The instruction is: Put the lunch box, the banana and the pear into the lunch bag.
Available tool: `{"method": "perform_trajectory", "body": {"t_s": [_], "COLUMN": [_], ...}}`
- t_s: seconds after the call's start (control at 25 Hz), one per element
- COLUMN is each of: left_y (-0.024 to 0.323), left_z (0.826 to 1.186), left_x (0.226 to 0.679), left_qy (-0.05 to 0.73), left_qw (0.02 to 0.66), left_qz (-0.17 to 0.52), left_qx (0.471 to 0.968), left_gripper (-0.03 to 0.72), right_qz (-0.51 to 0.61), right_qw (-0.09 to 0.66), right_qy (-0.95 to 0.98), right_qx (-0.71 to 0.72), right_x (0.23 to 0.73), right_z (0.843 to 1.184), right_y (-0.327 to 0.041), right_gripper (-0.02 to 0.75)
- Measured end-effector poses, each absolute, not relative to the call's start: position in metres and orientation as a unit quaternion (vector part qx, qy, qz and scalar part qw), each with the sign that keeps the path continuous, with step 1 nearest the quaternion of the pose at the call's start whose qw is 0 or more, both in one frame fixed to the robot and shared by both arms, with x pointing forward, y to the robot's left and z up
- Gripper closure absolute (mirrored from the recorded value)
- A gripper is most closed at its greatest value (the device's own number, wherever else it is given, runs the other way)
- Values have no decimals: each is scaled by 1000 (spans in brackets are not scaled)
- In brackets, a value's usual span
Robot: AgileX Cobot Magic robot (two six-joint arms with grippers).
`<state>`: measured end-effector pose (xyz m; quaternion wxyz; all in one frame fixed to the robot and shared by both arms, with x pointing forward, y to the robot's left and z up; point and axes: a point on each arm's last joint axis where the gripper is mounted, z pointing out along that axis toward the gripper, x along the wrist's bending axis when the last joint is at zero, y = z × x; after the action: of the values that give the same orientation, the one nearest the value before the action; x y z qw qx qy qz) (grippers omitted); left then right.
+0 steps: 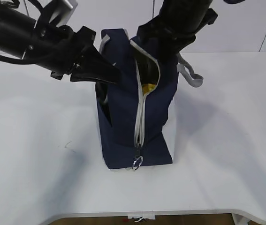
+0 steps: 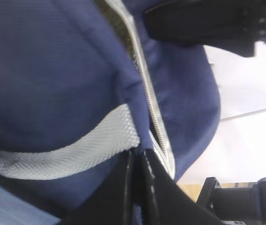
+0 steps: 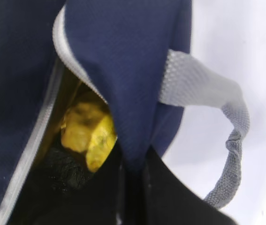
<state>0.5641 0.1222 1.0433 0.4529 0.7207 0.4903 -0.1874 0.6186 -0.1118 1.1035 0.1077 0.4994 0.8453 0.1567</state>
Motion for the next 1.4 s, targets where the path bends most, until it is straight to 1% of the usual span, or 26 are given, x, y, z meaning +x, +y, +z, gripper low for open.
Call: {"method": "perform_trajectory", "body": {"t_s": [0.2,0.28,0.36,0.44,0.52,0.56,0.64,0.76,0.92,1.0,1.24,1.4], "left_y": [121,121,121,121,121,121,121,128,144,154,175,184], "left_z": [1035,1033,1033,1033,1033,1033,1037,1050,1070,1076,1087,1091], "left_x": [569,569,569,569,569,569,566,562,557,554,539,530], "left_qy": [500,501,501,501,501,499,494,484,477,476,476,497], "left_qw": [448,447,447,447,447,446,448,458,474,472,433,394], "left_qz": [-192,-192,-191,-191,-192,-195,-198,-195,-185,-181,-202,-185], "left_qx": [716,716,715,716,716,717,718,720,717,720,739,751], "left_gripper": [693,680,638,561,489,456,416,396,390,389,389,389], "right_qz": [147,148,152,155,155,156,161,174,196,206,236,261], "right_qw": [99,95,88,84,83,83,85,93,104,109,123,125], "right_qy": [845,843,841,840,840,840,838,836,831,829,822,818], "right_qx": [504,509,511,513,513,514,514,512,510,509,503,498], "right_x": [627,628,628,627,627,627,625,619,610,605,590,574], "right_z": [1086,1083,1083,1083,1083,1084,1088,1102,1123,1132,1160,1179], "right_y": [-108,-106,-105,-104,-104,-104,-105,-108,-112,-114,-121,-126], "right_gripper": [726,697,624,507,406,370,336,322,317,317,321,335]}}
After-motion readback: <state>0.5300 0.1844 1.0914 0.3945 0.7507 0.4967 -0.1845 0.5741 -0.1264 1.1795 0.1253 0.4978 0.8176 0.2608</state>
